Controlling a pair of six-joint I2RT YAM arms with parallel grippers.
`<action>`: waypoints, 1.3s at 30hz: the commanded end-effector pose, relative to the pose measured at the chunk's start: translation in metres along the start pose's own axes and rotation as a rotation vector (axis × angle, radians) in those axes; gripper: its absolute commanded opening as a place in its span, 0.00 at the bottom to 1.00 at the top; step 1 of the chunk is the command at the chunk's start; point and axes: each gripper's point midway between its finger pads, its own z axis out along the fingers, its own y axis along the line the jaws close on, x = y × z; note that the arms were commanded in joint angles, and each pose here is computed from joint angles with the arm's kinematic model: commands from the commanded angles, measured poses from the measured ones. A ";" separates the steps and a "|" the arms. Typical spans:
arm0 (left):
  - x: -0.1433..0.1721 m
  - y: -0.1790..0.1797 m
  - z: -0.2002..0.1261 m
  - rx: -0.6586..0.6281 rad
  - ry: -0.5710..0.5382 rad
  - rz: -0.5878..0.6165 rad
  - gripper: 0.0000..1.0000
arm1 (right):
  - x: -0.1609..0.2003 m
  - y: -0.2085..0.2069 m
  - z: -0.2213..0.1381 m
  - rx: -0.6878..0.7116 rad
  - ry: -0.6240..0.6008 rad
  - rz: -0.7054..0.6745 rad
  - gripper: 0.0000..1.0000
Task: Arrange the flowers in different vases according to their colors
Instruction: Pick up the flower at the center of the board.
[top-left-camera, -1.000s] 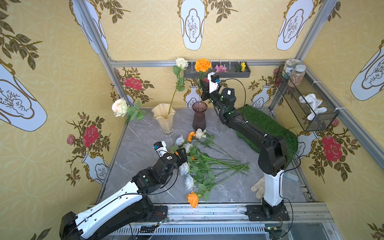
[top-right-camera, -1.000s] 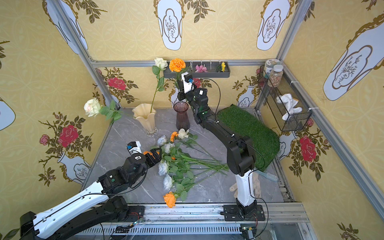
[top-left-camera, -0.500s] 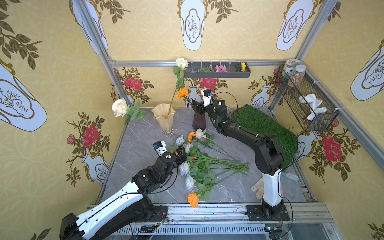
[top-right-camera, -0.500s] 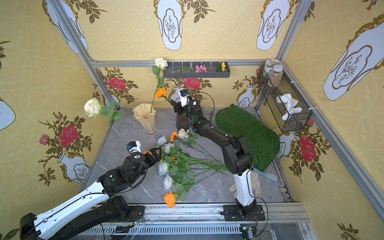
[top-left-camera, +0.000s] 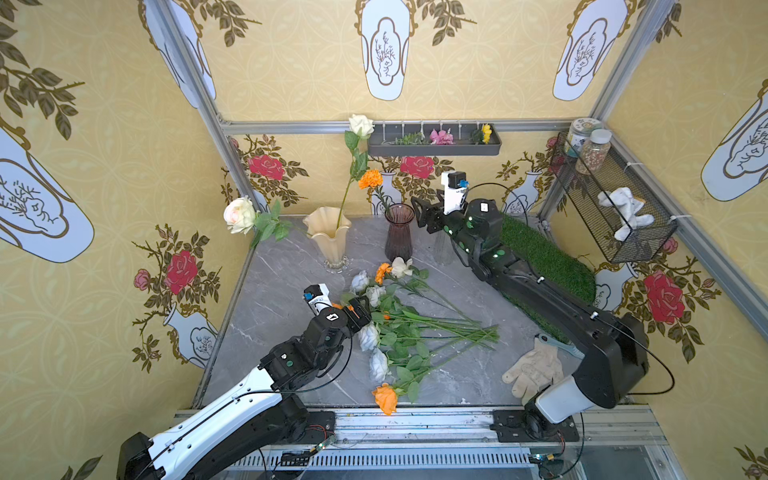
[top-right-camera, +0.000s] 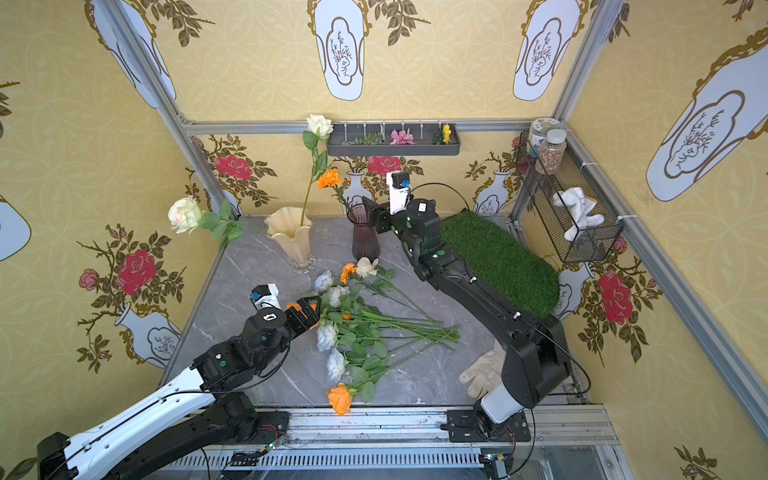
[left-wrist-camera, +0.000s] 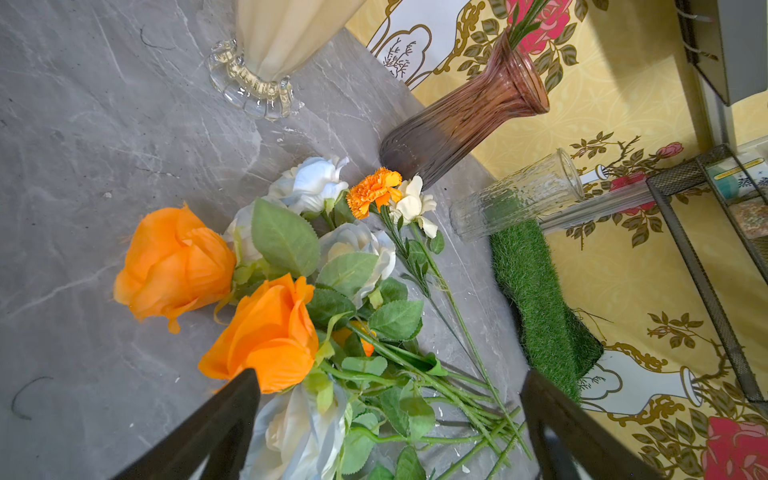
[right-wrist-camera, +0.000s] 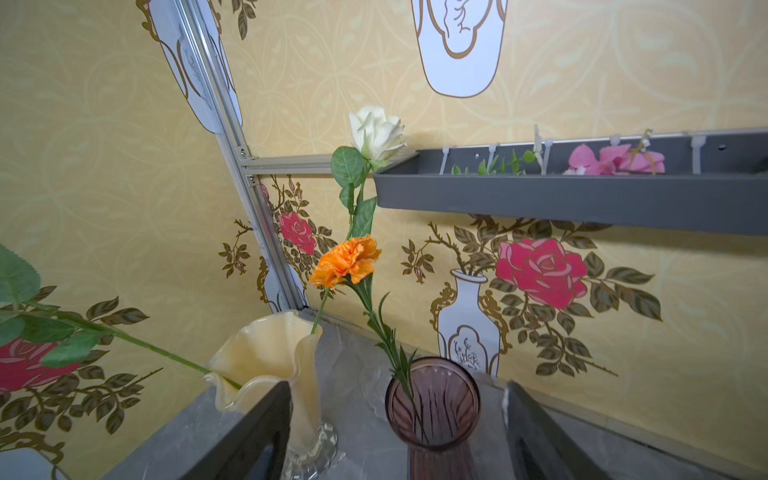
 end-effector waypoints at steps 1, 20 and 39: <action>0.001 0.000 -0.001 0.010 0.004 -0.018 1.00 | 0.074 0.001 -0.034 -0.008 0.362 0.125 0.80; -0.012 0.034 -0.025 -0.059 -0.084 -0.145 1.00 | 0.272 0.040 -0.128 -0.156 1.091 -0.170 0.46; -0.012 0.029 -0.017 -0.089 -0.082 -0.111 1.00 | 0.342 0.038 -0.112 -0.213 1.201 -0.301 0.35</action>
